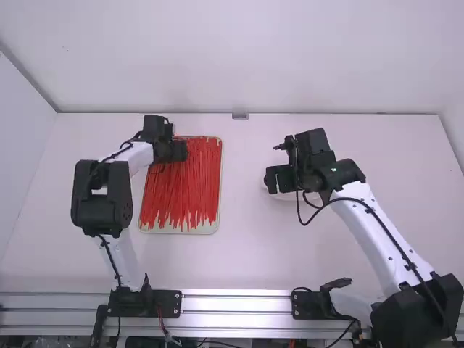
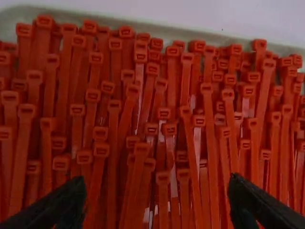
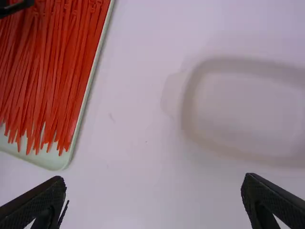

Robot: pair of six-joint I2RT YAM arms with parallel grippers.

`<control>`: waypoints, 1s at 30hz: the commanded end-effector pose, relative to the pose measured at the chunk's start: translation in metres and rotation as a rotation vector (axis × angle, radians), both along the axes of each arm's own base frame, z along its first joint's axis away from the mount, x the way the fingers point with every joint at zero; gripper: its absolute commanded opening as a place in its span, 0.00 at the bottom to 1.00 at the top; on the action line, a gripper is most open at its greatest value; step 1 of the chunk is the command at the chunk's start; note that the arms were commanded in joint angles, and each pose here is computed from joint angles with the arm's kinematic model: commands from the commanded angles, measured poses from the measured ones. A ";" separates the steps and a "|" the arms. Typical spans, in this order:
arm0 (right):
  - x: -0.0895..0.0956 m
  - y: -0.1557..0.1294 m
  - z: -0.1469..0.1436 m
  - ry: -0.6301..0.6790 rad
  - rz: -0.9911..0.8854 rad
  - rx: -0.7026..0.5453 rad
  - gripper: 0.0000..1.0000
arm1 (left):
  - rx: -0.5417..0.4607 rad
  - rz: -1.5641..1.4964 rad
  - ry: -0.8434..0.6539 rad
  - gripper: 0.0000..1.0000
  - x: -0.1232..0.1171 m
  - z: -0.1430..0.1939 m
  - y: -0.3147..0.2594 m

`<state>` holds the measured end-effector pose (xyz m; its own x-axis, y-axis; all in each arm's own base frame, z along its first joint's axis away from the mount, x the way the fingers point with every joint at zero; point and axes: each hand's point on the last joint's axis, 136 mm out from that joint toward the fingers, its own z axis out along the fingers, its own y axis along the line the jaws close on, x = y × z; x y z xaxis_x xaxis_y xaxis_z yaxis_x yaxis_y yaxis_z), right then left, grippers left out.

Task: Fasten the cable tie

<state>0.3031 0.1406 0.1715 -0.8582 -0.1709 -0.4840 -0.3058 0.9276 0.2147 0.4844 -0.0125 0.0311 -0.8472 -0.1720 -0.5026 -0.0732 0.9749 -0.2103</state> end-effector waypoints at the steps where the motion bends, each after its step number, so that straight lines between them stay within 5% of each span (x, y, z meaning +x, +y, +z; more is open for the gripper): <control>1: 0.004 0.004 0.011 -0.020 0.005 0.014 0.98 | -0.011 -0.001 0.018 0.65 -0.004 -0.009 -0.001; 7: 0.003 0.004 0.010 -0.007 -0.017 0.024 0.98 | -0.009 -0.001 -0.011 0.52 0.001 -0.006 -0.001; 30: 0.004 0.007 0.012 -0.022 0.024 0.028 0.98 | 0.036 0.028 -0.041 0.55 0.008 -0.003 0.009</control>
